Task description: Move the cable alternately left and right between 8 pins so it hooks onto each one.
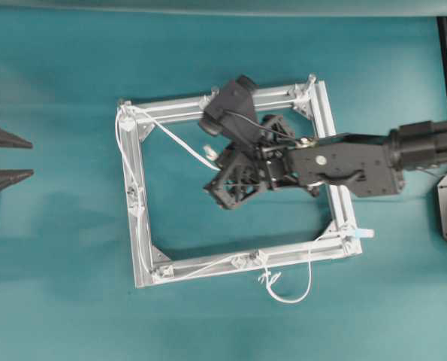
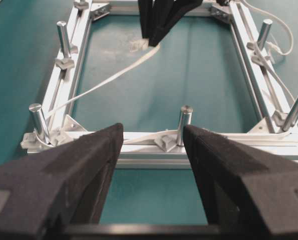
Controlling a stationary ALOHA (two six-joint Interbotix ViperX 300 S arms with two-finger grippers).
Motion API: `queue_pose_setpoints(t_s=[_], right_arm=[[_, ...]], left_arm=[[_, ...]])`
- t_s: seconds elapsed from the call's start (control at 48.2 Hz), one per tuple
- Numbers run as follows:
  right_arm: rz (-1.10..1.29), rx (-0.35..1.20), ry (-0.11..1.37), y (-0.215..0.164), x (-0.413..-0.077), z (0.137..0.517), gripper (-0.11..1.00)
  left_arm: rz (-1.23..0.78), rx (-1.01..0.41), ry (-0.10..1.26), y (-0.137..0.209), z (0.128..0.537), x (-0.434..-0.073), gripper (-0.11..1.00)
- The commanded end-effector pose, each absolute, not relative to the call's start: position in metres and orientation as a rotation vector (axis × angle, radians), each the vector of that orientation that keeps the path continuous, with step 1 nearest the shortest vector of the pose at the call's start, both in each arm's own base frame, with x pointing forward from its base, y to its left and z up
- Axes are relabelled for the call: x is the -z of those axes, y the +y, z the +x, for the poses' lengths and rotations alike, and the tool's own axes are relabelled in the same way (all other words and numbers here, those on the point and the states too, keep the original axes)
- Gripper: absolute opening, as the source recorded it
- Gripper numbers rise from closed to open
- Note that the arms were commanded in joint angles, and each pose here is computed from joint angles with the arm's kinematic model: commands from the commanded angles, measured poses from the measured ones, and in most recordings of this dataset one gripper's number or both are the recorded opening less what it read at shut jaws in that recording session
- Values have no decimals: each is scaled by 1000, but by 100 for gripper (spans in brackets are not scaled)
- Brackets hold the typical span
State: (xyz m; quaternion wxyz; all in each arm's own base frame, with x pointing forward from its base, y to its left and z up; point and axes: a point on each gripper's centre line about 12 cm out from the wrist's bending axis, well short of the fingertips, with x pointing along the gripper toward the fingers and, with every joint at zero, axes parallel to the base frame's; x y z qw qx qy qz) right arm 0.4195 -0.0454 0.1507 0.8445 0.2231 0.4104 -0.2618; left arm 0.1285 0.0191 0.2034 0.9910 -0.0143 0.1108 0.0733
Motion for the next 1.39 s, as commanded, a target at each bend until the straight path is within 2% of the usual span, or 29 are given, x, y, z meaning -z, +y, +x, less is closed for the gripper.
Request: queue_pose_setpoints(t_s=[0.0,0.622,0.954,1.162,1.369], right_arm=[[472,539,831,-44,-169,411,10],[372,661,904,-101,-172,359,10],[382,738,912,-114,-180,312,10],[396,807,904,-136,-180,287,10],[322,820,913,-148,-182,282,10]], left_arm=[[-20,-144,212,19,130,-208,64],[-20,-144,214,19,130,-208,64],[-20,-146,212,19,130,-208,64],[-20,-144,212,19,130,-208,64],[-18,-144,214,19,130,-208,64]])
